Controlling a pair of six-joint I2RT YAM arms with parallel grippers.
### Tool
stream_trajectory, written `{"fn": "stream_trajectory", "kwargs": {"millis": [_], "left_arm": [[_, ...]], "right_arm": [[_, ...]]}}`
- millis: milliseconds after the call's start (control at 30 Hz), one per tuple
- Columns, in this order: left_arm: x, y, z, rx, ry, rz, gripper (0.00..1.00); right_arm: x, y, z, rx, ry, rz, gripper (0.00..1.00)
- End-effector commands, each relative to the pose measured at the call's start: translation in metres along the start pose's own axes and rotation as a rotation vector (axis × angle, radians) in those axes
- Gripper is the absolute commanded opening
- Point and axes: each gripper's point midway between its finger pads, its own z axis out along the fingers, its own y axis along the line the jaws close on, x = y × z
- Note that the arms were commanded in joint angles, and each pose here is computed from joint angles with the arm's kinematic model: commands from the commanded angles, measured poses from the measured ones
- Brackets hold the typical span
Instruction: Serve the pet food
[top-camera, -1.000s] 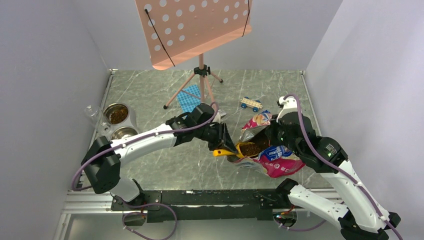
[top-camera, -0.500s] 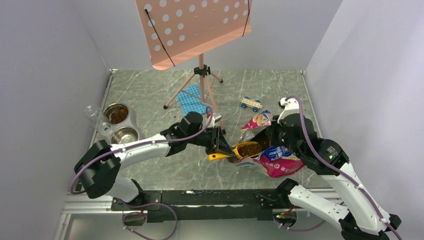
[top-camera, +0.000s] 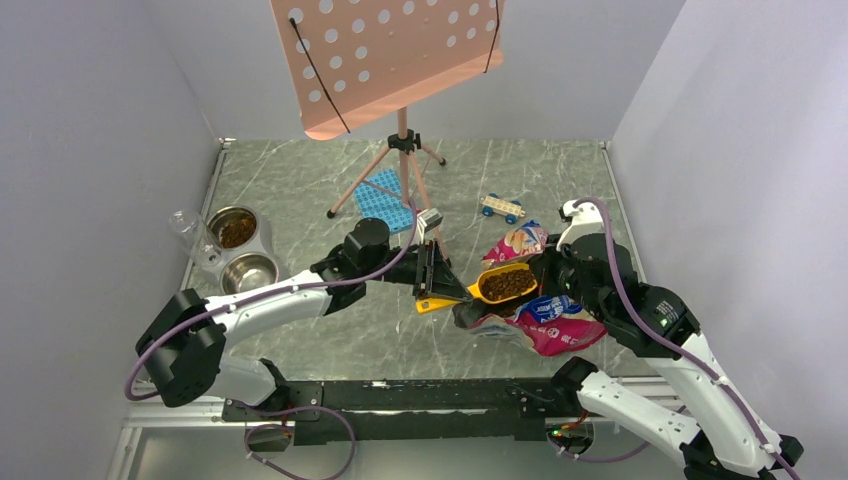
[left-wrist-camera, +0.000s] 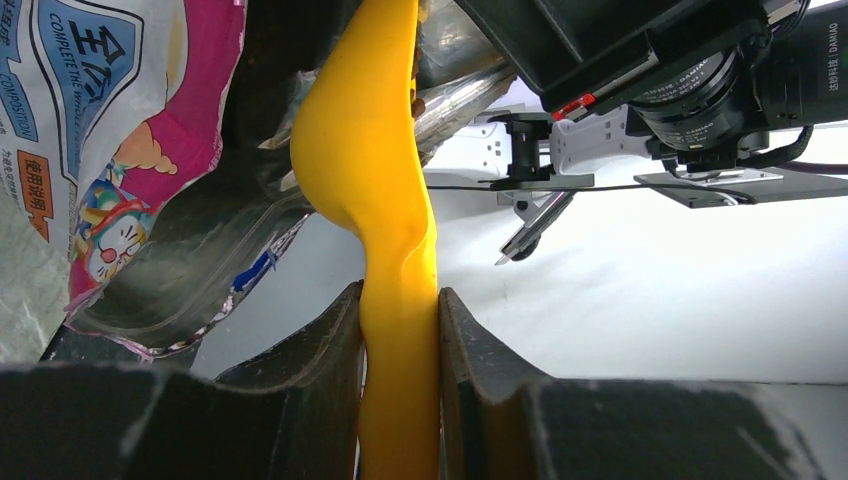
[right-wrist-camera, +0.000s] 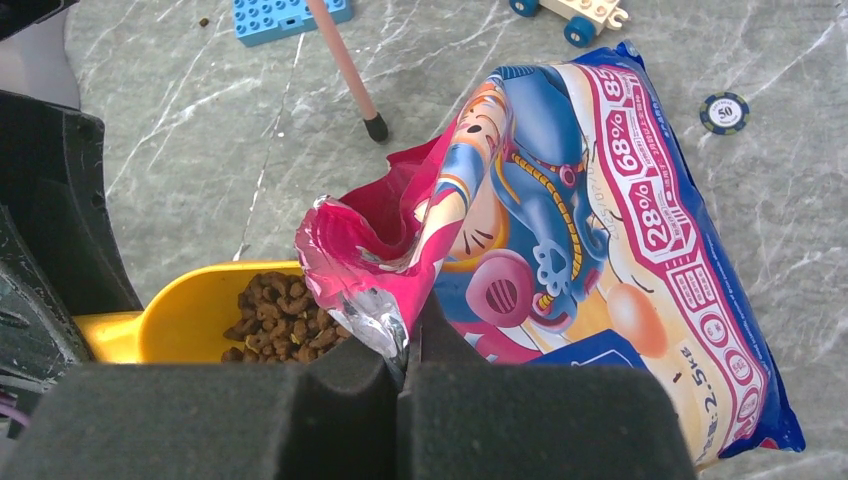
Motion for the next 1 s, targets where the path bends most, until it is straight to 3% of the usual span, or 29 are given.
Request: {"fn": "stream_trajectory", "kwargs": {"millis": [0,400,700,967], "left_arm": [[-0.015,-0.021,0.0,0.071,-0.045,0.068,0.0],[-0.005,-0.003,-0.025,0.059,-0.09,0.03,0.0],[-0.012,-0.019,-0.054,0.203,-0.214,-0.051,0.0],[-0.016,-0.033,-0.078,0.196,-0.249,0.024,0.0]], "right_arm": [[-0.06,0.023,-0.02,-0.116,-0.218,0.065,0.0],[-0.072,0.004,-0.027,-0.005,-0.255,0.093,0.0],[-0.074,-0.007,-0.028,0.053,-0.262,0.099,0.0],[-0.072,-0.008,-0.026,0.06,-0.26,0.099,0.0]]}}
